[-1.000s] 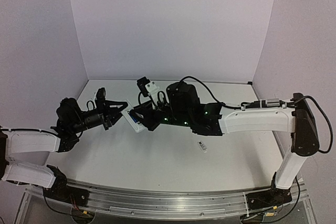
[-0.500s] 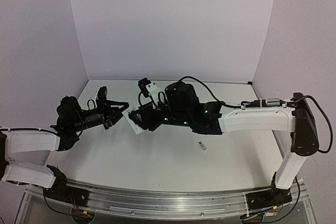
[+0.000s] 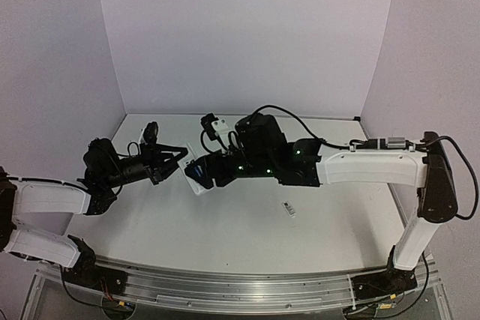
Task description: Load the batteries into the remote control
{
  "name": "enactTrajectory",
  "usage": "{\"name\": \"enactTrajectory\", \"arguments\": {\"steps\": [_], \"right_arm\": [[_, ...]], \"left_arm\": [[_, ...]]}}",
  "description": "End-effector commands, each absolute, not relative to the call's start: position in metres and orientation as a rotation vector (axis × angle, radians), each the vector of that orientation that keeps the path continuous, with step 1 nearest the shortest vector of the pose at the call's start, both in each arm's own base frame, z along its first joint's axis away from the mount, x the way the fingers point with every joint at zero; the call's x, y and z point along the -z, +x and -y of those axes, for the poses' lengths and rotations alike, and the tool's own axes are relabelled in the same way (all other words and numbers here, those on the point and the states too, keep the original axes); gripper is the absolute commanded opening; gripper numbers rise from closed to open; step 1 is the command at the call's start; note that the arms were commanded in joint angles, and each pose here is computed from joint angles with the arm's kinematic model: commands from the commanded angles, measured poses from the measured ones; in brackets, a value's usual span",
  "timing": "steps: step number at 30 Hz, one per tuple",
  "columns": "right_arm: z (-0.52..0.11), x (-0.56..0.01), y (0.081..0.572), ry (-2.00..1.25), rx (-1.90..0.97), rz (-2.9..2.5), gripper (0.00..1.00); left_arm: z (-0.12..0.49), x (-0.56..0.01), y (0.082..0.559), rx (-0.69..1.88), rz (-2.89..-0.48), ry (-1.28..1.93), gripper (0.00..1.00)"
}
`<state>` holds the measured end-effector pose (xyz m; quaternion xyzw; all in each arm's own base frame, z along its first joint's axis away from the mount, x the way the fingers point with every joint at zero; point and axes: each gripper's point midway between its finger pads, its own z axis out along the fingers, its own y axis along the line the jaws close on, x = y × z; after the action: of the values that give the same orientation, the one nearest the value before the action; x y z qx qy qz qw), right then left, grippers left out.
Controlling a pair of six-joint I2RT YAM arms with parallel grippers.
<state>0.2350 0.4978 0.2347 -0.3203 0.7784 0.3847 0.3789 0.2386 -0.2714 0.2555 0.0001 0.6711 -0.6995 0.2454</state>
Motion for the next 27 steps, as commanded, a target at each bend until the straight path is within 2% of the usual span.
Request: {"name": "enactTrajectory", "arguments": {"steps": [1,8,13,20,27], "right_arm": [[-0.487,-0.266,0.227,-0.782,-1.043,-2.006,0.78],[-0.483,-0.28,0.229,-0.711,-1.069,-2.011,0.82],[-0.474,-0.284,0.247,-0.497,-1.052,-2.058,0.83],[-0.464,-0.285,0.257,-0.174,-1.136,-2.141,0.81],[-0.463,-0.282,0.257,-0.006,-1.21,-2.192,0.78]], "left_arm": [[0.275,-0.298,0.235,1.958,-1.66,0.135,0.0],[0.278,-0.281,0.243,1.936,-1.698,0.111,0.0],[0.276,-0.272,0.246,1.897,-1.7,0.097,0.0],[0.272,-0.269,0.248,1.865,-1.677,0.089,0.0],[0.269,-0.263,0.255,1.806,-1.674,0.065,0.0]]}}
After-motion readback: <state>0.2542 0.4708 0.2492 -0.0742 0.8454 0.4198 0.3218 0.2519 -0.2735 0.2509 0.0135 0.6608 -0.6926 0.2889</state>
